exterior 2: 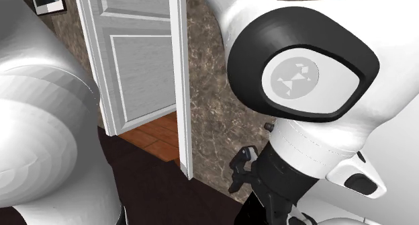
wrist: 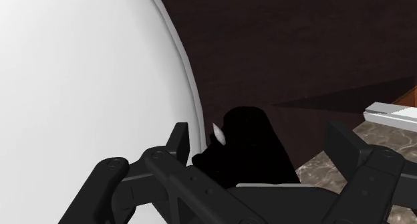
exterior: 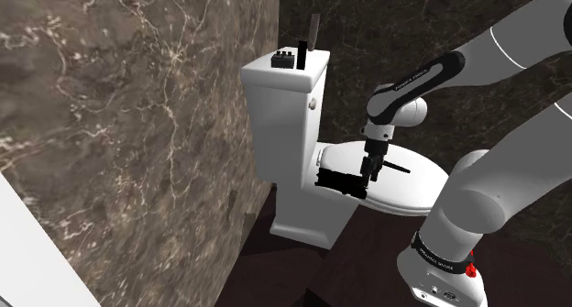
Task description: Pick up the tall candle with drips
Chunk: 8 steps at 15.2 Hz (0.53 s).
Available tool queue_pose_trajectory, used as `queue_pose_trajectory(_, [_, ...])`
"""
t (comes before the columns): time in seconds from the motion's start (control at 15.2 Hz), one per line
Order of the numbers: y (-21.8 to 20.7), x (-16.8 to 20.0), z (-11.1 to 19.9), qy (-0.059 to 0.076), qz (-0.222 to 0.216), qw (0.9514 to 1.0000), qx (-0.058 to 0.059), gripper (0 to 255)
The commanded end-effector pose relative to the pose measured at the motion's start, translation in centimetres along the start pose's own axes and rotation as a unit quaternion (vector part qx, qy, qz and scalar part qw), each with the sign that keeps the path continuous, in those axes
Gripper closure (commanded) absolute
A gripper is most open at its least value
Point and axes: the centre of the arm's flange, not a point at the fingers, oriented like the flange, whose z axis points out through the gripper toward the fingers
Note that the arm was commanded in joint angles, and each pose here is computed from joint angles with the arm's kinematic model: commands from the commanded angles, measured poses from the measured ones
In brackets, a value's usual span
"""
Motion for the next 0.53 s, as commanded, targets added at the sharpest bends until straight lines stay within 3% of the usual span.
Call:
queue_pose_trajectory(0.0, [0.4, 0.1, 1.0, 0.0, 0.0, 1.0, 0.0, 0])
queue_pose_trajectory(0.26, [0.8, 0.4, 2.3, 0.0, 0.0, 1.0, 0.0, 0])
queue_pose_trajectory(0.33, [0.7, 0.4, 2.3, 0.0, 0.0, 1.0, 0.0, 255])
queue_pose_trajectory(0.46, [0.7, 0.4, 2.3, 0.0, 0.0, 1.0, 0.0, 255])
